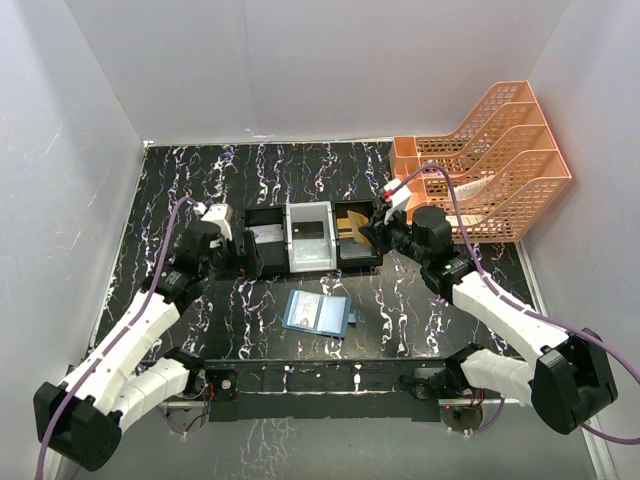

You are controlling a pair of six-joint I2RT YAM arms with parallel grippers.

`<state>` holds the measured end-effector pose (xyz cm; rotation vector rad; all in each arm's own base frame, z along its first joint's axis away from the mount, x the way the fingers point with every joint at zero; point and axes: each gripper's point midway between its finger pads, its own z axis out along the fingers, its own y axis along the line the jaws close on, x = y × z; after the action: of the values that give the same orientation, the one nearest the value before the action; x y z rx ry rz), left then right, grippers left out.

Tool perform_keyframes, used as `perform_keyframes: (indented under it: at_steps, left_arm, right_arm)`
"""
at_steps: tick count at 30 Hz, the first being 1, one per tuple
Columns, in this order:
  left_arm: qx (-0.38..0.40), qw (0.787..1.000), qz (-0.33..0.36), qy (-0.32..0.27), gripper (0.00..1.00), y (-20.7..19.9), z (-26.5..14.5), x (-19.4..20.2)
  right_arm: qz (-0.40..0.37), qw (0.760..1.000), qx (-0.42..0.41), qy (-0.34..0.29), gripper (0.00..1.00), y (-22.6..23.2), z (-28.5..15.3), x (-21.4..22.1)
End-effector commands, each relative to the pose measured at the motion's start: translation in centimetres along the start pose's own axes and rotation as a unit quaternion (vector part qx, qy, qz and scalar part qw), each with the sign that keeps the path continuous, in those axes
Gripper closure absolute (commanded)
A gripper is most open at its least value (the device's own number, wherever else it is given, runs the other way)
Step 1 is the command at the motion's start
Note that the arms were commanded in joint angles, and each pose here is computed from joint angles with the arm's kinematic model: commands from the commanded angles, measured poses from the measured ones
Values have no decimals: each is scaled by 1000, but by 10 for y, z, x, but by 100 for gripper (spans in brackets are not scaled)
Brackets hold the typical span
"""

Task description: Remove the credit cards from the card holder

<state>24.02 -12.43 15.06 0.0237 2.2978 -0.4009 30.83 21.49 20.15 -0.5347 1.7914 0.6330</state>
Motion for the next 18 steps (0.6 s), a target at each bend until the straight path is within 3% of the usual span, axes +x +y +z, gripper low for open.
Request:
perform_keyframes:
  at_steps: [1,8,18]
  left_arm:
    - [-37,999,-11,8,1,23,2,-10]
    - [-57,997,-32,-31,1,35,-9,-17]
    - [-51,998,-24,-42,1,34,-10,-20]
  right_arm:
    - [-191,980,33,-36,100,-23,-1,-24]
    - [-277,957,83,9,100,-55,15,-24]
    - [-361,930,41,53,100,-63,50,-3]
